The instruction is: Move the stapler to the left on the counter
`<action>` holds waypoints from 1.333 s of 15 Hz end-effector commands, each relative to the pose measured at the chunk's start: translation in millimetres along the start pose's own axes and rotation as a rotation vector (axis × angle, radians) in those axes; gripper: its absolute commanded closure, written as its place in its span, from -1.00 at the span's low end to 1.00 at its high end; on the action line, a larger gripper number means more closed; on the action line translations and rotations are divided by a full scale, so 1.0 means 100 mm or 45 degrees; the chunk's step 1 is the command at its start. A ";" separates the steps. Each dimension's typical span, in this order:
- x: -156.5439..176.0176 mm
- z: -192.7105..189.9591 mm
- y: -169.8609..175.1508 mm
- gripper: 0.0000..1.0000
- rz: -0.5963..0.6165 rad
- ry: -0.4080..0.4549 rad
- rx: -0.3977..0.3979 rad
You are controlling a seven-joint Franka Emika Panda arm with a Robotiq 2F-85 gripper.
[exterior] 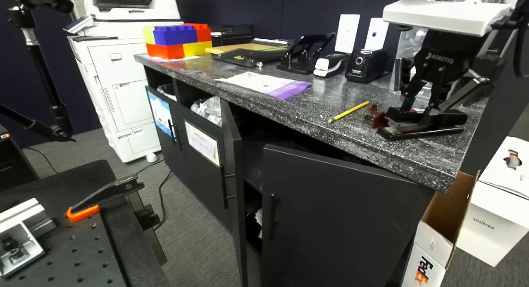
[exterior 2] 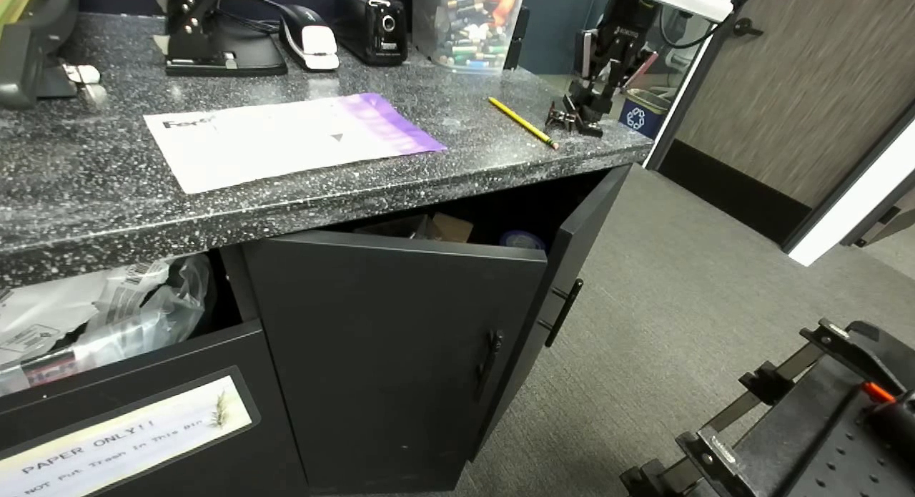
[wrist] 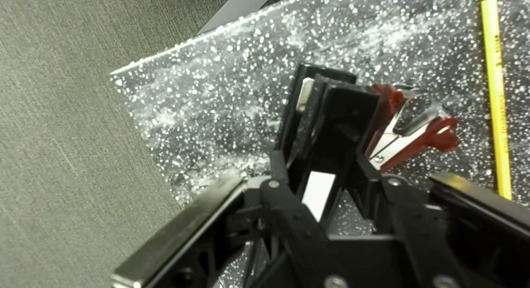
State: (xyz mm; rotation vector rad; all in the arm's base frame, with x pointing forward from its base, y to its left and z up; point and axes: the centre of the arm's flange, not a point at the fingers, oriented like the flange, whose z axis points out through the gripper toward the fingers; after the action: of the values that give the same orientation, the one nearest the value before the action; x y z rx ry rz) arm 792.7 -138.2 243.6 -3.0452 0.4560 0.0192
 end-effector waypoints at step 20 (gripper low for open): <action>-0.33 -0.57 -2.96 0.83 -0.388 -0.091 -0.140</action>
State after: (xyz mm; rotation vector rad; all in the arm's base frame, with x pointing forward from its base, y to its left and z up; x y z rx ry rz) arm 781.5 116.3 312.6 -3.1728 0.0568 0.1479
